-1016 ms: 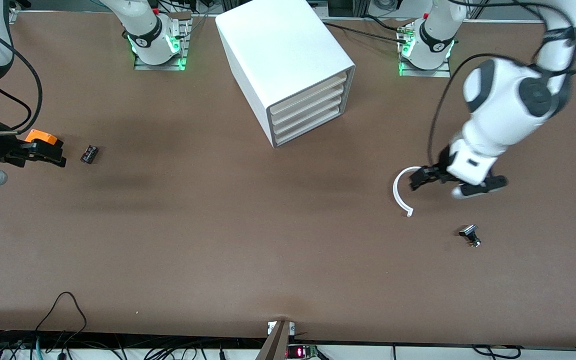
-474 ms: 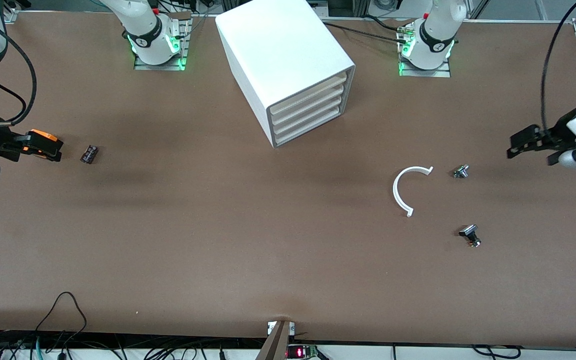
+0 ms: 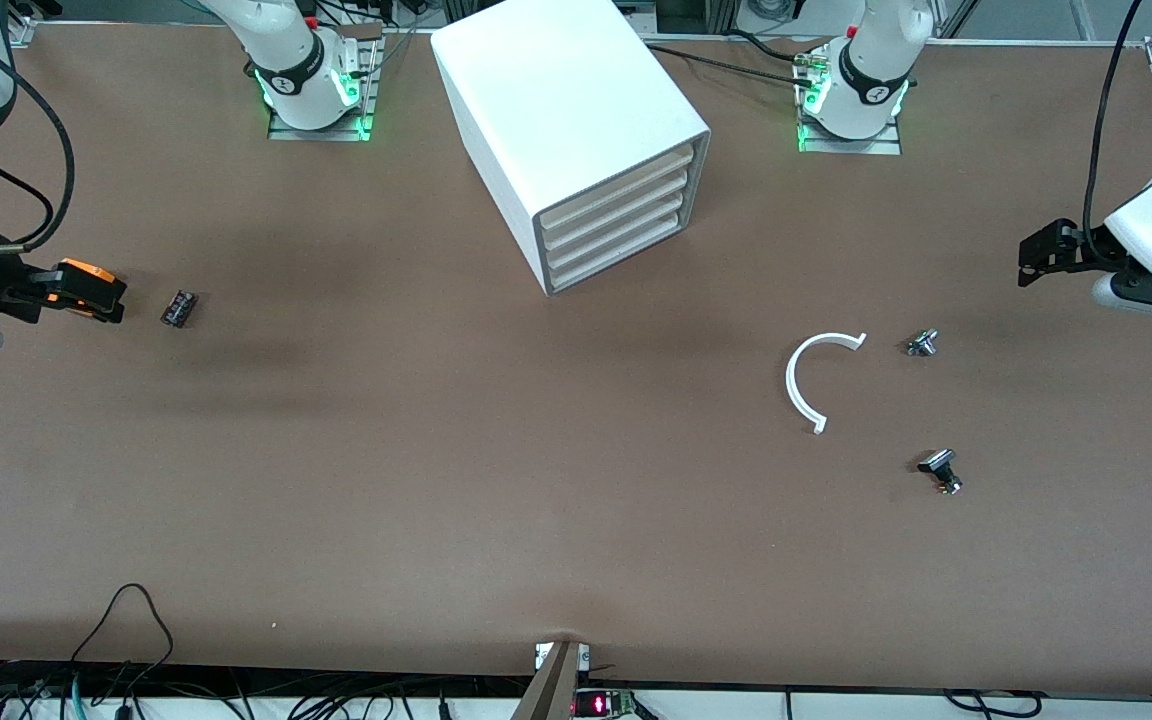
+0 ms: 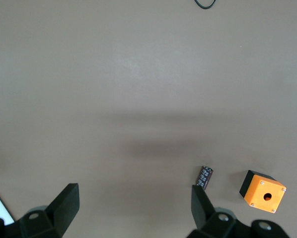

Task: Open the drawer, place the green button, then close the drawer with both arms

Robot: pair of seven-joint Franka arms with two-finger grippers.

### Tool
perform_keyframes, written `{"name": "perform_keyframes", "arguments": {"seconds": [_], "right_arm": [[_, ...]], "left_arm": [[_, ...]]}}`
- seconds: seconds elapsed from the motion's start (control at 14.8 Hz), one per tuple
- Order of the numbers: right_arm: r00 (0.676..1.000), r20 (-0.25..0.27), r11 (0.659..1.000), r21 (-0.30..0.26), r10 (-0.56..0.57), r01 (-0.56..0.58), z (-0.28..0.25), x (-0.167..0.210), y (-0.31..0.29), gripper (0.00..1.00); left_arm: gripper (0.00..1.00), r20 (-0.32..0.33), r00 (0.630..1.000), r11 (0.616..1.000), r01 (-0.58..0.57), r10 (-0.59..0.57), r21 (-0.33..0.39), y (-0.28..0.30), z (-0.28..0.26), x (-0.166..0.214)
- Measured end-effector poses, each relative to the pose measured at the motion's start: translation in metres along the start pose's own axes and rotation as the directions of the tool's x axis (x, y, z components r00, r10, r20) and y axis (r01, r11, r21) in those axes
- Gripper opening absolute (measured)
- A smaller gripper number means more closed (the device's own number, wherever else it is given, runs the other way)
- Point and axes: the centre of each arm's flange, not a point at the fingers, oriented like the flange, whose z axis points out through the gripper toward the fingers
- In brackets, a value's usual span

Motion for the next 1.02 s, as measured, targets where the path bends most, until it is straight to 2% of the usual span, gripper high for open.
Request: {"name": "perform_keyframes", "arguments": {"seconds": [0.54, 0.75, 1.02], "right_arm": [[1.0, 0.004, 1.0, 0.001, 0.001, -0.001, 0.0, -0.004, 0.0, 1.0], [1.0, 0.024, 1.0, 0.002, 0.001, -0.001, 0.002, -0.006, 0.0, 1.0], [1.0, 0.022, 1.0, 0.002, 0.001, -0.001, 0.001, -0.007, 0.0, 1.0]], "left_arm": [[1.0, -0.048, 0.999, 1.0, -0.005, 0.005, 0.009, 0.004, -0.022, 0.014], [1.0, -0.05, 0.999, 1.0, 0.013, -0.013, 0.006, 0.009, -0.023, 0.019], [1.0, -0.037, 0.998, 0.999, 0.044, -0.044, 0.001, 0.021, -0.023, 0.02]]}}
